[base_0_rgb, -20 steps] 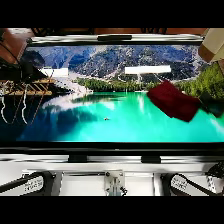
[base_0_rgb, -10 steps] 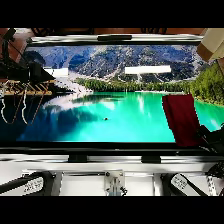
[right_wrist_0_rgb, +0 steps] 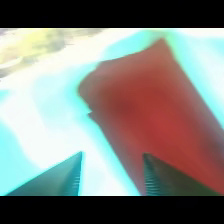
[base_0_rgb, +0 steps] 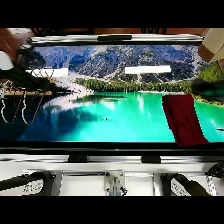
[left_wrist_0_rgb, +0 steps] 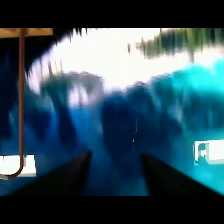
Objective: Fold the shirts.
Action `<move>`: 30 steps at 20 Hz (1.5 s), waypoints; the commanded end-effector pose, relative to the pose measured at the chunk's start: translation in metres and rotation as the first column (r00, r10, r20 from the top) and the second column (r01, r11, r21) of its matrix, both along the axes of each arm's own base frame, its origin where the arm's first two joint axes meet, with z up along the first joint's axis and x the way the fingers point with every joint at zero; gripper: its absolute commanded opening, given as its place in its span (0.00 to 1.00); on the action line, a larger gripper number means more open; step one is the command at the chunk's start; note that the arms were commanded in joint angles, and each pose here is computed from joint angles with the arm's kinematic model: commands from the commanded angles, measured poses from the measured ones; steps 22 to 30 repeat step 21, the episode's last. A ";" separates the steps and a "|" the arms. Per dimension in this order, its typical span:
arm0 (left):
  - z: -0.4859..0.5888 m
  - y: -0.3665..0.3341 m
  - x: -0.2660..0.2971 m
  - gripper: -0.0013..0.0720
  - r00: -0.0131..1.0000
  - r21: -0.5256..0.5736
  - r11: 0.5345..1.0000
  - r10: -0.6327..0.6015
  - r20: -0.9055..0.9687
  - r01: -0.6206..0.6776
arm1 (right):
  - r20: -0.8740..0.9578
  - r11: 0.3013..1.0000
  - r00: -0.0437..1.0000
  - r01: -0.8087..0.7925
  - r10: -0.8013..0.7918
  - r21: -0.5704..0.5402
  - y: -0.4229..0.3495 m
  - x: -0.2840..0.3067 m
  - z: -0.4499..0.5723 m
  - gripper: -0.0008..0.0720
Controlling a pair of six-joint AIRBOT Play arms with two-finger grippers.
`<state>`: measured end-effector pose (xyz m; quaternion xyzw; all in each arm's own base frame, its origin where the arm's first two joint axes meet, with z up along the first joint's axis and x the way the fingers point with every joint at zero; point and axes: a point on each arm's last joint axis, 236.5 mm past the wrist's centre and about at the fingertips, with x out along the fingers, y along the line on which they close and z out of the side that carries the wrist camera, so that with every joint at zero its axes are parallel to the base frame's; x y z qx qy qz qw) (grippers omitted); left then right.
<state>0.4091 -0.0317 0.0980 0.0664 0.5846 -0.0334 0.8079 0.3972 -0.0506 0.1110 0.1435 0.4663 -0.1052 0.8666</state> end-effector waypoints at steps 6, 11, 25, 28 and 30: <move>-0.052 -0.072 -0.010 0.98 0.992 -0.058 0.993 -0.105 -0.072 0.101 | -0.271 0.933 0.900 -0.289 0.341 0.215 0.192 -0.021 -0.076 0.76; -0.057 -0.071 -0.014 0.98 0.991 -0.068 0.994 -0.094 -0.091 0.088 | -0.295 0.899 0.857 -0.354 0.423 0.258 0.228 -0.044 -0.076 0.76; -0.055 -0.077 -0.006 0.98 0.994 -0.093 0.991 -0.097 -0.056 0.091 | -0.292 0.892 0.854 -0.353 0.430 0.281 0.234 -0.046 -0.075 0.76; -0.055 -0.077 -0.006 0.98 0.994 -0.093 0.991 -0.097 -0.056 0.091 | -0.292 0.892 0.854 -0.353 0.430 0.281 0.234 -0.046 -0.075 0.76; -0.055 -0.077 -0.006 0.98 0.994 -0.093 0.991 -0.097 -0.056 0.091 | -0.292 0.892 0.854 -0.353 0.430 0.281 0.234 -0.046 -0.075 0.76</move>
